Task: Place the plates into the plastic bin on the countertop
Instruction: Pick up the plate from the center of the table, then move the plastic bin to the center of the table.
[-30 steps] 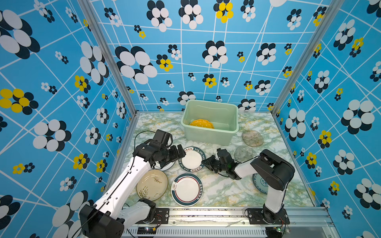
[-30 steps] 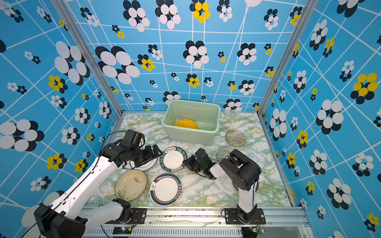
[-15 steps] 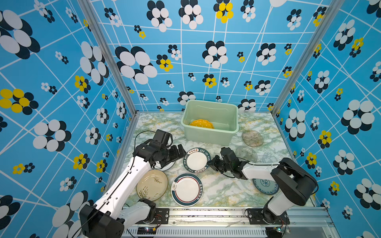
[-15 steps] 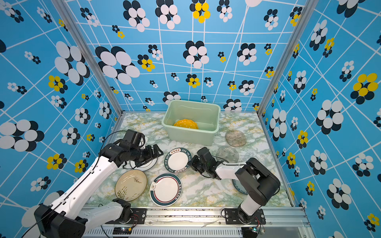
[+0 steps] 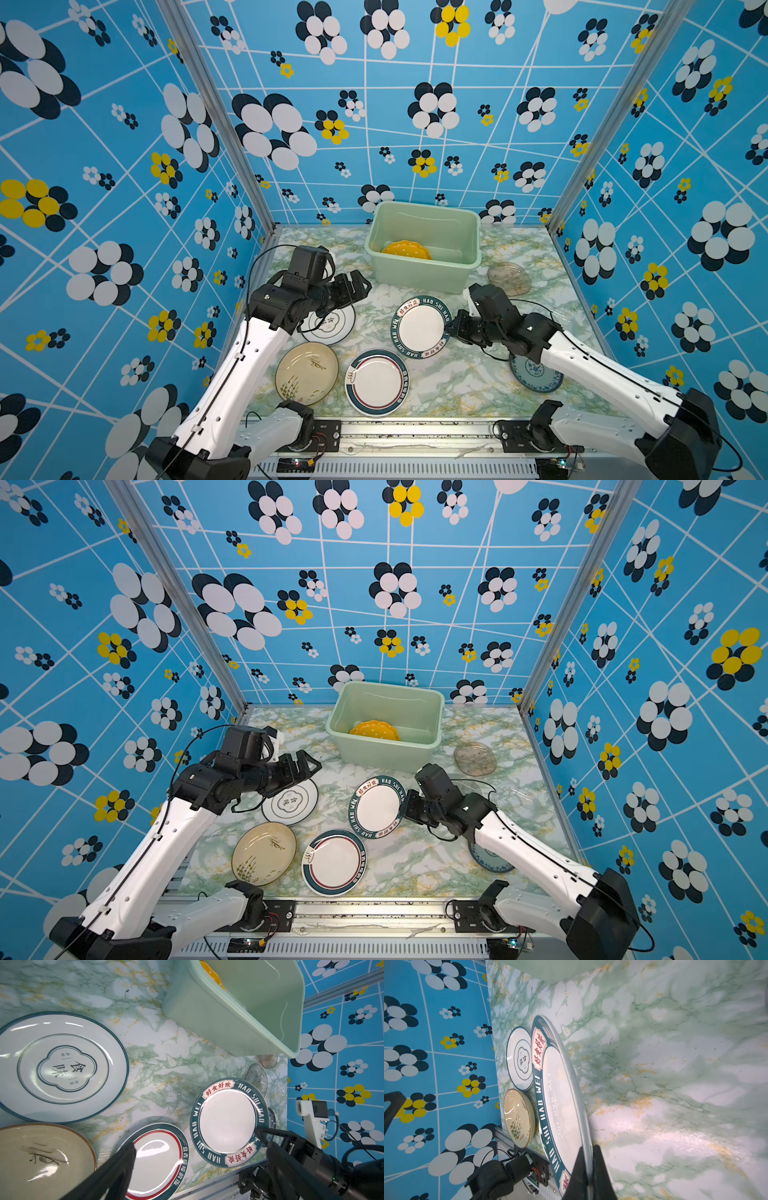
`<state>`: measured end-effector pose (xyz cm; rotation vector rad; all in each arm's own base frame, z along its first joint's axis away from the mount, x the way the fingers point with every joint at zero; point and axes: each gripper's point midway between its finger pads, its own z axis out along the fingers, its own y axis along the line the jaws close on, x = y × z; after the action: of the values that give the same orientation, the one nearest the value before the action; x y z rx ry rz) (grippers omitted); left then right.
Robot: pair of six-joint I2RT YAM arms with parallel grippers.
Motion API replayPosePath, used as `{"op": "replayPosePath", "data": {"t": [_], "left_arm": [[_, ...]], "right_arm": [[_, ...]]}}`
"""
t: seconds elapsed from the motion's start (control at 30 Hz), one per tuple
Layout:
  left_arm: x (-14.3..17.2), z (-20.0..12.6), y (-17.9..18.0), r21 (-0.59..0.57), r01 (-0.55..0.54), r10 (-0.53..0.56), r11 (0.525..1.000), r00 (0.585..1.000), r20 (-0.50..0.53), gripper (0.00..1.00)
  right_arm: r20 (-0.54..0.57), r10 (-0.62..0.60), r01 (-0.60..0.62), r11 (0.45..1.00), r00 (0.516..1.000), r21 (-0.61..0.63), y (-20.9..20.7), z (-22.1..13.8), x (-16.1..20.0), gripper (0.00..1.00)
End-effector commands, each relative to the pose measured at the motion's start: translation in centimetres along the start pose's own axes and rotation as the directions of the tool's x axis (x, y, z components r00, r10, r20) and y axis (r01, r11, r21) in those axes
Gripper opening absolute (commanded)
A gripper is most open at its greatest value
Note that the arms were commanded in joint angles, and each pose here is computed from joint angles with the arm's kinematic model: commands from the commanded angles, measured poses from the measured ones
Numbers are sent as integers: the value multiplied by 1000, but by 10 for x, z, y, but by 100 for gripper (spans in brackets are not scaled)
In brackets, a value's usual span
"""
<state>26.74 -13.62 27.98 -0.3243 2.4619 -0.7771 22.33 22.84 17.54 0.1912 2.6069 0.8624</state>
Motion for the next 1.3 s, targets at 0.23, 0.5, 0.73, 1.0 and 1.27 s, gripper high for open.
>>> {"op": "replayPosePath", "data": {"t": [0.23,0.5,0.73,1.0,1.27], "left_arm": [[-17,-17,9,-48,81,-79,996,996,45,99],[-27,-9,3,-49,203,-202,978,979,38,99],[-28,12,2,-24,264,-263,964,965,12,99],[-39,43,-21,74,205,-203,976,979,-25,99],[-35,53,-20,88,221,-218,971,975,-34,99]], "right_arm": [[100,-165,162,986,981,38,66,-87,-56,0],[255,-162,172,985,953,-18,120,-85,-146,0],[326,-68,103,991,943,-89,129,-70,-217,0],[327,-33,65,994,944,-89,108,-22,-272,0],[281,1,21,997,960,-75,71,30,-302,0]]}}
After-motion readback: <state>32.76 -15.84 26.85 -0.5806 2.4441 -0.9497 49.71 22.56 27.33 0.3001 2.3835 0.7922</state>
